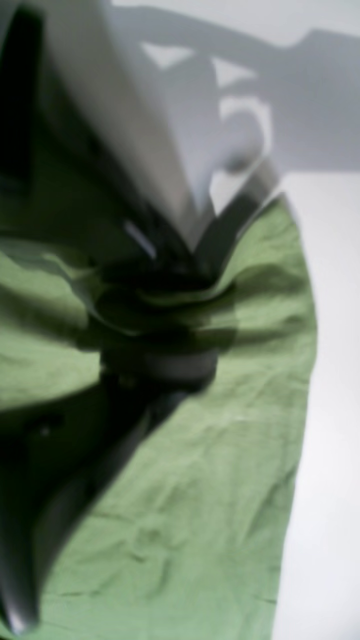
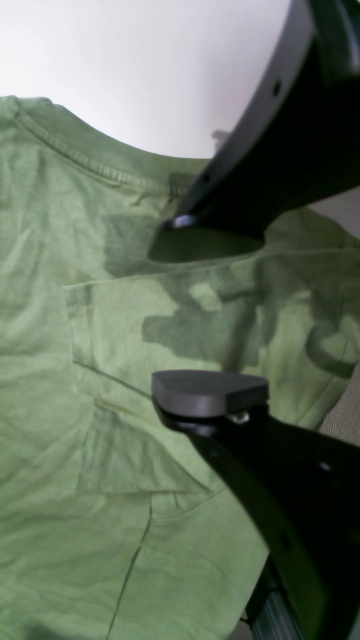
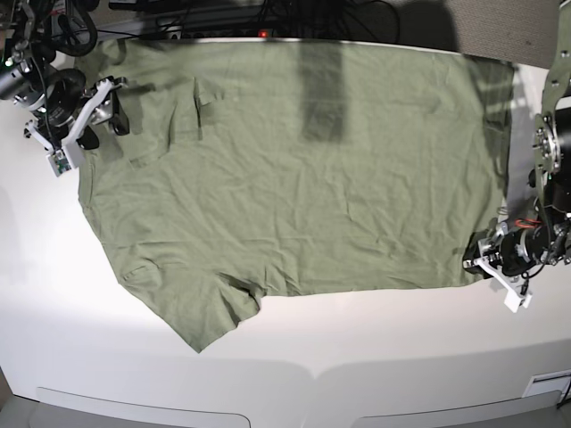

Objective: Fold the T-shirt properly
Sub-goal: 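Move the left gripper down to the hem corner and grasp, then move the right gripper from the shoulder edge down to the hem corner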

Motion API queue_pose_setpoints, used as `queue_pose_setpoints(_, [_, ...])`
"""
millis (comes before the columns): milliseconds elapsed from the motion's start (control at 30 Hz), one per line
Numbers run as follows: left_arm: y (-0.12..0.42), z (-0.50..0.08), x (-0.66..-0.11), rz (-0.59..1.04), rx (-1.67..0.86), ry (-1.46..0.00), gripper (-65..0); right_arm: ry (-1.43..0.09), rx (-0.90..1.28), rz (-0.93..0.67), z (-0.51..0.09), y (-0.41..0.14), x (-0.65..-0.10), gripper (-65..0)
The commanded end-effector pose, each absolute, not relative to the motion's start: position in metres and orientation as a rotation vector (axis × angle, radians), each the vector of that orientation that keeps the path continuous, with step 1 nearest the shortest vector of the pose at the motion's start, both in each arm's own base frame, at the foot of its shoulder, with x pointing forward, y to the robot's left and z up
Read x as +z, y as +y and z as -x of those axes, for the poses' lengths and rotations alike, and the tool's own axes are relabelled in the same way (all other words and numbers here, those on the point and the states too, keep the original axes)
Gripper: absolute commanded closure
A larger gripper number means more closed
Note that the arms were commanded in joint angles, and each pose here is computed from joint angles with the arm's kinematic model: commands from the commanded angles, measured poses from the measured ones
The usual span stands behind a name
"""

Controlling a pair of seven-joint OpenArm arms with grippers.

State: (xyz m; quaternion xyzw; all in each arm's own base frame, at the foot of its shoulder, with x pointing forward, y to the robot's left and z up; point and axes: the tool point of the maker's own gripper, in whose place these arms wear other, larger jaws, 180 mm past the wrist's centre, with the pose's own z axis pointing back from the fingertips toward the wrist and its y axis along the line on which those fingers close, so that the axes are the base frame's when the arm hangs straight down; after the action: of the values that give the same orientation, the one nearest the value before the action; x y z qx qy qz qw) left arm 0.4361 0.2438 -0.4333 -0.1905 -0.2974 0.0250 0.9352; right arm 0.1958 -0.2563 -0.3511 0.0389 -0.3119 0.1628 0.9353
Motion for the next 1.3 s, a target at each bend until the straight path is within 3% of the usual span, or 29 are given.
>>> queue_pose_setpoints(0, [0.249,-0.454,-0.413,0.388,0.045,-0.678,-5.7,-0.678,0.349,-0.072,-0.203,-0.257,-0.34,-34.3])
queue_pose_setpoints(33, [0.25,-0.456,-0.412,0.387,0.047,-0.693,0.0,-0.678,0.349,-0.072,-0.203,-0.257,-0.34,-34.2])
queue_pose_setpoints(267, [0.252,-0.467,-0.403,0.384,0.058,-0.767,0.0,-0.77,0.344,-0.078,-0.221,-0.253,-0.328,-34.3])
queue_pose_setpoints(567, [0.253,-0.474,-0.393,0.38,0.048,-0.808,0.0,-1.019,0.258,-0.009,-0.304,-0.262,-0.271,-34.2])
queue_pose_setpoints(900, [0.251,-0.486,-0.374,0.365,-0.003,-0.849,0.0,-0.883,0.071,-0.008,-0.375,-0.317,-0.327,-34.6])
queue_pose_setpoints(1033, [0.251,-0.485,-0.376,0.366,-0.003,-0.846,0.0,-0.871,0.054,-0.036,-0.403,-0.329,-0.325,-43.0])
queue_pose_setpoints(1267, [0.251,-0.484,-0.377,0.366,-0.002,-0.844,0.0,-0.832,0.047,-0.024,-0.442,-0.344,-0.321,-43.1])
